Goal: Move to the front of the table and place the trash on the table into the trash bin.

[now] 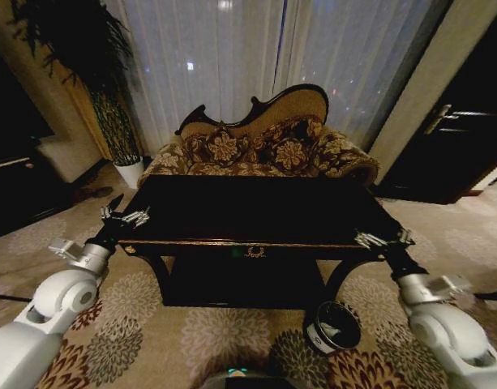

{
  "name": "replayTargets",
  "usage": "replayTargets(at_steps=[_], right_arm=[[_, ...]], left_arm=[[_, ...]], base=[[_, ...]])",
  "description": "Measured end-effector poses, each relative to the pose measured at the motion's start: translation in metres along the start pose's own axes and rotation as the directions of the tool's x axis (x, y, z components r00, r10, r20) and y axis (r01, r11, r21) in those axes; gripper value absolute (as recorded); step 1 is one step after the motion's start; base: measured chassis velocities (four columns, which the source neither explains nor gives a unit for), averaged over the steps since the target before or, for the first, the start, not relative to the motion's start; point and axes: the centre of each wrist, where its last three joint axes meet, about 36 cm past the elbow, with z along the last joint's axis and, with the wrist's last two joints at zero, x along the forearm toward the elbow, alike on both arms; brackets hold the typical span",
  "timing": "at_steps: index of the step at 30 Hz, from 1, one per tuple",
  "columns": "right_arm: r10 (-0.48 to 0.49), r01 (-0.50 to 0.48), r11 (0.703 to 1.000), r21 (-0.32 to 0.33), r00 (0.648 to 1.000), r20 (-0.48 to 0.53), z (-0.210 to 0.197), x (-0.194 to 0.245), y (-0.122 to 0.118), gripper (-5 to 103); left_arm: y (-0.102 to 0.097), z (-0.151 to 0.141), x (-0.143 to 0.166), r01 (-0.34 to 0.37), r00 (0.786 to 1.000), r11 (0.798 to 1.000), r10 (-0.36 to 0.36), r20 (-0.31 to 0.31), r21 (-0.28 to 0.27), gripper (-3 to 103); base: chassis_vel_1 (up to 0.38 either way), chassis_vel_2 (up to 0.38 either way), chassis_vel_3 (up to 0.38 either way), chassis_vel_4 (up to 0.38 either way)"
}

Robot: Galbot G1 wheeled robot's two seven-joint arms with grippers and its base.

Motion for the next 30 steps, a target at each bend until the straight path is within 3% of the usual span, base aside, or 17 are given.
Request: replayTargets(at_steps=[11, 30], right_arm=[[0.018, -0.018, 1.000, -0.003, 0.999, -0.026, 0.017, -0.024, -0.016, 100], [0.028, -0.028, 1.000, -0.005, 0.999, -0.035, 0.019, -0.023, -0.016, 100]], left_arm=[[0.000, 0.000, 0.000, 0.000, 1.000, 1.000, 0.000, 0.000, 0.000, 100], [0.000, 0.000, 0.000, 0.000, 1.000, 1.000, 0.000, 0.000, 0.000, 100]], base=[[0.000, 0.000, 0.000, 0.000], [0.000, 0.000, 0.000, 0.000]])
